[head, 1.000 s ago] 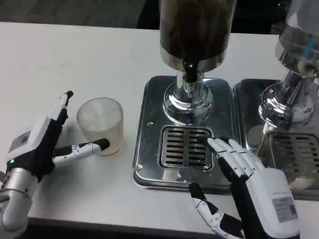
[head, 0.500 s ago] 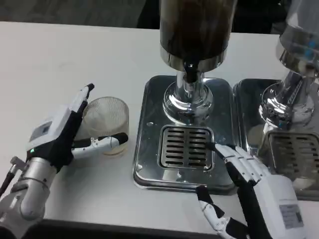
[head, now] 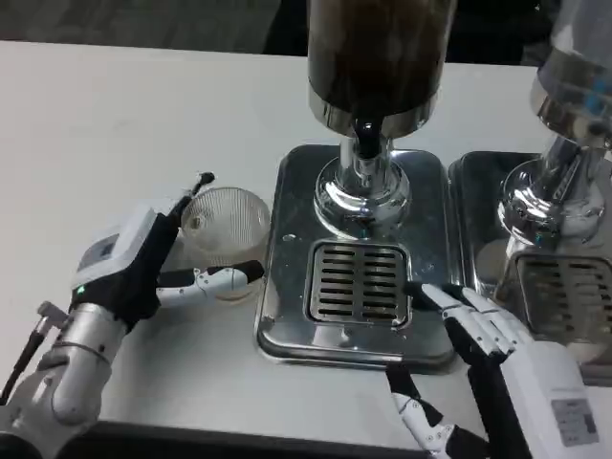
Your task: Grasp the cup under the faucet to collect the drink, then remove the cup.
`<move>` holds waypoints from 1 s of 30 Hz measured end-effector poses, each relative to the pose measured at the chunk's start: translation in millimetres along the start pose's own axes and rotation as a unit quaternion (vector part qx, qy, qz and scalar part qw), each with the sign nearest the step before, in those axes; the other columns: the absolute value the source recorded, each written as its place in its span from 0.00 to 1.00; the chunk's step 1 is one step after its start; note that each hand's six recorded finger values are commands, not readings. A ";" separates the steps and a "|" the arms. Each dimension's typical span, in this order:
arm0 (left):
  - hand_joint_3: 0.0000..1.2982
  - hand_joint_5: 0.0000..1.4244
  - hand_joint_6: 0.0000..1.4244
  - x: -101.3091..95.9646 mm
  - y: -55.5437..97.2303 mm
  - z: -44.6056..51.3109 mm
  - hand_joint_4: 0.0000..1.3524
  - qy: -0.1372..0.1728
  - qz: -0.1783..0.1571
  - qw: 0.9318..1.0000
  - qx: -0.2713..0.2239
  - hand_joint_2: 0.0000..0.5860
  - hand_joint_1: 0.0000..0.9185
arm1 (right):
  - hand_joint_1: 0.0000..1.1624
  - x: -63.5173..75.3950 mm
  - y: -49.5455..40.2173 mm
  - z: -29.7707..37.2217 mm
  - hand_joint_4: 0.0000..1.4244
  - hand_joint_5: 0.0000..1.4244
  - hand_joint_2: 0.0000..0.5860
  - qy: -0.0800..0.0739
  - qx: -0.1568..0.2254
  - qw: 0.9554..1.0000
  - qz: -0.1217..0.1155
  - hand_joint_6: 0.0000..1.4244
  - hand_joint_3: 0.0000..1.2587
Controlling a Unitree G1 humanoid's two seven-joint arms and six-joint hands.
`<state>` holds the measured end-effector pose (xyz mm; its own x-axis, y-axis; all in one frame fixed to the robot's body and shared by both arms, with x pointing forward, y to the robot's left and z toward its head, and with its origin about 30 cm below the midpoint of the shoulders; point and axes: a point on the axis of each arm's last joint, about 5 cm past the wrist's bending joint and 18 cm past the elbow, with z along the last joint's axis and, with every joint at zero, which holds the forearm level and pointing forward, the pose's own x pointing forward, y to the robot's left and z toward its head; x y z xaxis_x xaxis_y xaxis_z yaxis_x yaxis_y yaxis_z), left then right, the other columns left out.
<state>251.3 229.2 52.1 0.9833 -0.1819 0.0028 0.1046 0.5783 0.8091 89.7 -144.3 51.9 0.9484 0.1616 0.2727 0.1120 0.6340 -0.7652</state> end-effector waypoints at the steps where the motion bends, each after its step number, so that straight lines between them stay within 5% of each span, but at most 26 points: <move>1: 0.28 0.37 0.38 0.1 -0.5 0.4 0.23 0.001 0.001 1.000 -0.004 0.12 0.42 | 0.44 0.5 -1.3 -0.7 0.24 0.14 0.71 0.001 -0.001 1.000 0.000 0.16 0.21; 8: 0.40 0.56 0.63 -2.6 -5.0 1.5 0.40 -0.004 0.006 1.000 -0.027 0.17 0.48 | 0.45 2.0 -7.5 0.8 0.25 0.14 0.71 -0.008 -0.005 1.000 0.012 0.15 0.22; 14: 0.51 0.68 0.79 -9.9 -10.7 -0.6 0.55 -0.006 0.029 0.999 -0.030 0.11 0.49 | 0.45 -0.4 -10.2 -1.2 0.25 0.14 0.71 -0.004 -0.007 1.000 0.029 0.15 0.22; 19: 0.51 0.69 0.79 -19.6 -17.3 -3.7 0.56 -0.016 0.055 0.998 -0.020 0.11 0.47 | 0.45 0.2 -11.5 -1.2 0.26 0.14 0.71 -0.005 -0.002 0.999 0.034 0.15 0.23; 25: 0.51 0.67 0.75 -19.4 -8.9 -3.4 0.54 -0.060 0.133 0.989 -0.005 0.10 0.46 | 0.46 0.7 -11.6 -0.8 0.26 0.15 0.71 -0.008 0.003 0.999 0.036 0.15 0.23; 30: 0.51 0.66 0.74 -20.1 -8.4 -3.3 0.53 -0.073 0.130 0.989 0.000 0.11 0.46 | 0.45 2.2 -11.9 -0.3 0.26 0.15 0.71 -0.013 0.008 0.999 0.033 0.15 0.23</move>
<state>231.2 230.7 43.3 0.9451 -0.1393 0.2955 -0.1494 0.6201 0.7702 90.5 -151.7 61.4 0.9456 0.2227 0.2373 0.0448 0.6333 -0.7726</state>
